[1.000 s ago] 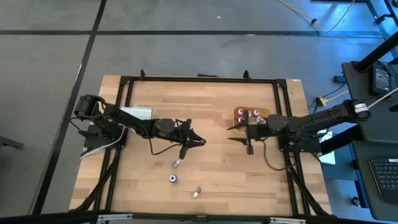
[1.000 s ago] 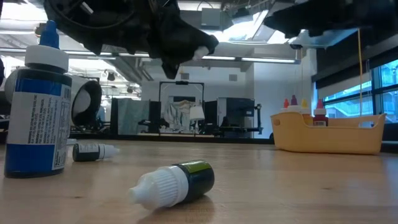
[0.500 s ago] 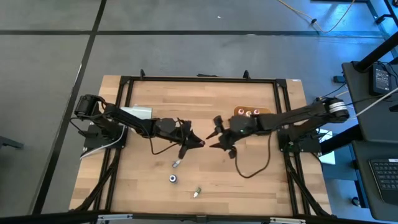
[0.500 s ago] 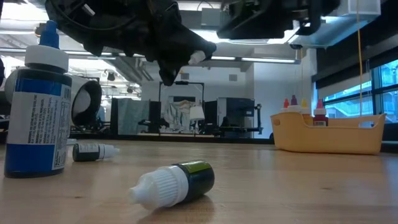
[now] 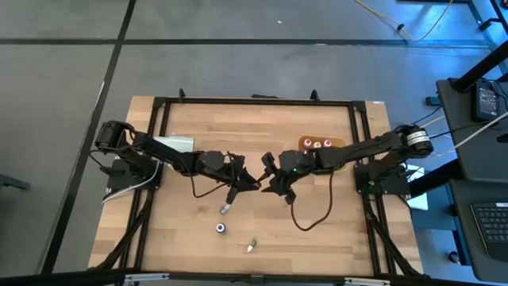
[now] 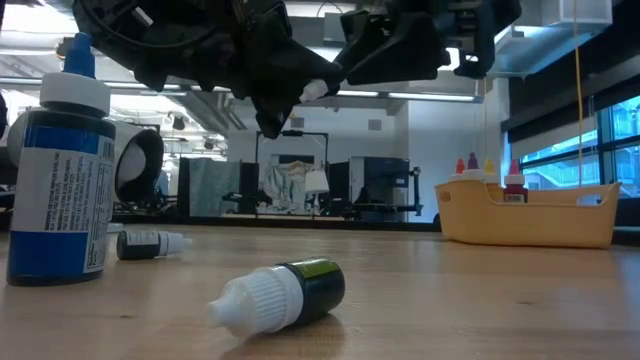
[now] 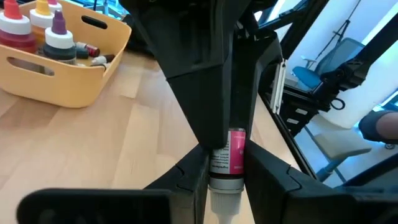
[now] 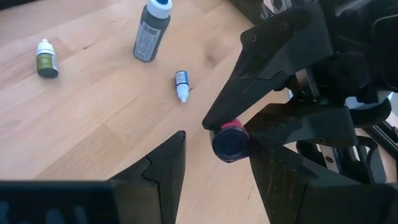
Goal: Pick & Place food coloring
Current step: Put the pink food coloring bottle into the yellow bin
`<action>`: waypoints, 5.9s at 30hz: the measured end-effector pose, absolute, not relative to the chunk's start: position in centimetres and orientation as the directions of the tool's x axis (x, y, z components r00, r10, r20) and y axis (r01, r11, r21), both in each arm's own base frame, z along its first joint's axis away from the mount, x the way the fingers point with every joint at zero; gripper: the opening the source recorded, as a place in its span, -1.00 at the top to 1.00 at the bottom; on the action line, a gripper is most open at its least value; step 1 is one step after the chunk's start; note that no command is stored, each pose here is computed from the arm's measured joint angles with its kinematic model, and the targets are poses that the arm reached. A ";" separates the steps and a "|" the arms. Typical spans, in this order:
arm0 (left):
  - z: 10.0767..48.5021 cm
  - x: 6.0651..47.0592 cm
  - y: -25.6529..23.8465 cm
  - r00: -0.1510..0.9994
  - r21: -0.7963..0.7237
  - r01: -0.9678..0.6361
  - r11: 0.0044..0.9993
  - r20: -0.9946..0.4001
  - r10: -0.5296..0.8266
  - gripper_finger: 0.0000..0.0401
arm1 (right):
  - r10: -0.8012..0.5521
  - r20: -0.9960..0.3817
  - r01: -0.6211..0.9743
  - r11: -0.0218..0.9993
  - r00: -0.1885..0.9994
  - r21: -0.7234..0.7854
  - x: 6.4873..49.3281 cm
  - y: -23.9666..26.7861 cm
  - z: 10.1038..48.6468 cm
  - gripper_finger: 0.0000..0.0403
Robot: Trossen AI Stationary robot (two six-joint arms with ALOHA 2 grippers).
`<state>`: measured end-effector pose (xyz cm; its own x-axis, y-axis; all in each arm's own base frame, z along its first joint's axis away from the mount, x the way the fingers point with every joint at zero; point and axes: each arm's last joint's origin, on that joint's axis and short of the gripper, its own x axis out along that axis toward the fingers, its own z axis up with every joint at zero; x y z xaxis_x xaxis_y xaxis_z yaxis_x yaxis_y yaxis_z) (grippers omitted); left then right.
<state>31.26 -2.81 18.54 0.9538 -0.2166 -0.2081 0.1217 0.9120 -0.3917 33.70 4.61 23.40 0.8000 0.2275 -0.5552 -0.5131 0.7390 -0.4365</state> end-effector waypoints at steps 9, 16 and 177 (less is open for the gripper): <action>18.6 31.3 -2.8 0.954 -0.392 0.128 0.911 -0.202 -0.221 0.56 | 0.228 -0.539 -0.512 0.722 0.811 -0.466 33.8 4.6 23.5 0.43; 18.6 31.3 -2.8 0.954 -0.392 0.129 0.911 -0.202 -0.222 0.55 | 0.228 -0.536 -0.516 0.710 0.813 -0.480 33.8 4.6 23.6 0.64; 17.9 30.5 -2.7 0.907 -0.353 0.116 0.928 -0.343 -0.244 0.12 | -0.261 -0.943 0.667 0.743 0.206 -0.060 12.5 -0.7 19.8 0.52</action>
<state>30.47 -2.73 17.94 0.9072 -0.2439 -0.3429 0.1163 0.9285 -0.3528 12.46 -0.66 19.84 0.2061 -0.2609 -0.9431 0.6670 0.7427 -0.0597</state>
